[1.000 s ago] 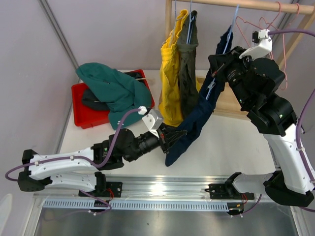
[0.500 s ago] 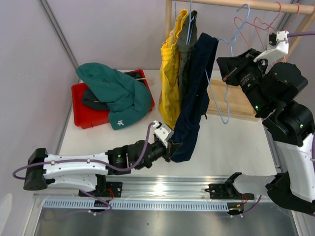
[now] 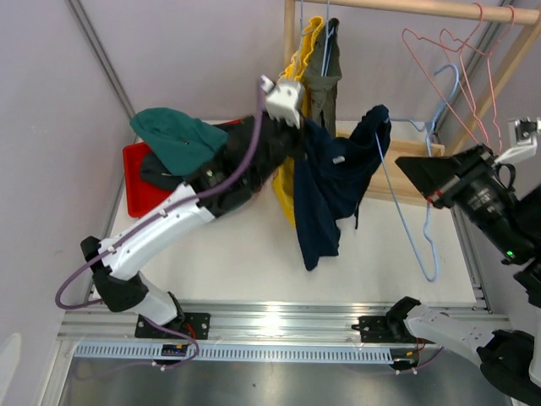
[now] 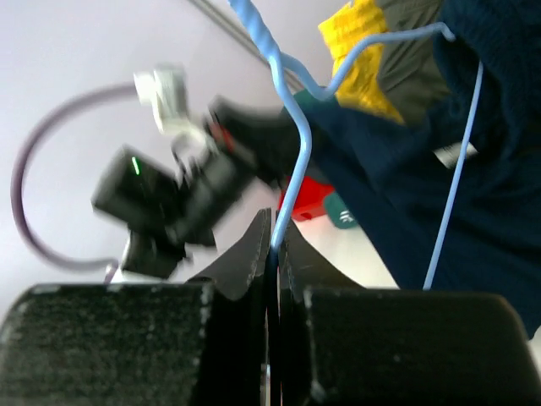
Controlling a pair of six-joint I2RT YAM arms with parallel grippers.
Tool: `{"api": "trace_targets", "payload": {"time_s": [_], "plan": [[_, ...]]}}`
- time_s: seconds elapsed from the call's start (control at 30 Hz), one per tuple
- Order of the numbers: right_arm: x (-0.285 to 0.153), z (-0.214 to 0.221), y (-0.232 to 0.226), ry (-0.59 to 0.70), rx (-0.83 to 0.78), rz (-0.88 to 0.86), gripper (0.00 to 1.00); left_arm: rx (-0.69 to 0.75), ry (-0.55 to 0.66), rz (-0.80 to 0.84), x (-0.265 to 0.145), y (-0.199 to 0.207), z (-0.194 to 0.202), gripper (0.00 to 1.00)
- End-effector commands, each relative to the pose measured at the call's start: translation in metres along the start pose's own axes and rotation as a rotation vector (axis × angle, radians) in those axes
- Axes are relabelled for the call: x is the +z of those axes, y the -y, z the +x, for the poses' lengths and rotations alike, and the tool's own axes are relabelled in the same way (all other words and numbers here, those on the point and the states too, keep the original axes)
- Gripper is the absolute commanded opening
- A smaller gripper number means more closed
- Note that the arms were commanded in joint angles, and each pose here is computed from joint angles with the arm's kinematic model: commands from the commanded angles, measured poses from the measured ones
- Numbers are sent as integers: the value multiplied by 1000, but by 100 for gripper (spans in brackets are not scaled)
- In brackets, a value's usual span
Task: Remove the shorts from the hanger
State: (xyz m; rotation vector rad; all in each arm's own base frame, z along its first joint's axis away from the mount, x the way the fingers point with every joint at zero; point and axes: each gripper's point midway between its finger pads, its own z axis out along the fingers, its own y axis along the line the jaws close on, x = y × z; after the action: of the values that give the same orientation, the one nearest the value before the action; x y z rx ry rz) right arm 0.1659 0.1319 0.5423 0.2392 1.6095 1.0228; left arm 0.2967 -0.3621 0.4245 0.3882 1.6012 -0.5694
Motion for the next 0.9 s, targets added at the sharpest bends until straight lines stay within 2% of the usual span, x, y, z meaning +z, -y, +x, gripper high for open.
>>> {"api": "trace_targets", "payload": {"time_s": [0.0, 0.03, 0.1, 0.13, 0.23, 0.3, 0.47, 0.57, 0.6, 0.63, 0.7, 0.87], "plan": [[-33, 3, -26, -81, 78, -109, 0, 36, 96, -76, -7, -33, -84, 0], [-38, 2, -27, -83, 74, -111, 0, 36, 144, -106, -12, -41, -113, 0], [-51, -2, -30, -86, 60, -117, 0, 77, 99, -160, -1, -55, -108, 0], [-55, -5, -28, -71, 38, -105, 0, 71, 169, -183, -17, -61, -142, 0], [-62, -14, -18, -33, -4, -47, 0, 86, 237, -238, -54, -79, -173, 0], [-61, -18, -12, -8, -13, -21, 0, 86, 289, -338, -92, -107, -194, 0], [-45, -13, -9, -15, -30, -19, 0, 101, 283, -595, -139, -197, -203, 0], [-30, -10, -7, -23, -46, -13, 0, 86, 272, -652, -145, -233, -206, 0], [-25, -10, -6, -26, -54, -9, 0, 90, 261, -638, -141, -236, -205, 0], [-18, -8, -5, -34, -61, -1, 0, 98, 226, -682, -130, -257, -197, 0], [-12, -9, -3, -29, -78, 9, 0, 68, 244, -672, -125, -267, -202, 0], [9, -4, 7, -41, -116, 50, 0, 24, 220, -730, -102, -326, -188, 0]]}}
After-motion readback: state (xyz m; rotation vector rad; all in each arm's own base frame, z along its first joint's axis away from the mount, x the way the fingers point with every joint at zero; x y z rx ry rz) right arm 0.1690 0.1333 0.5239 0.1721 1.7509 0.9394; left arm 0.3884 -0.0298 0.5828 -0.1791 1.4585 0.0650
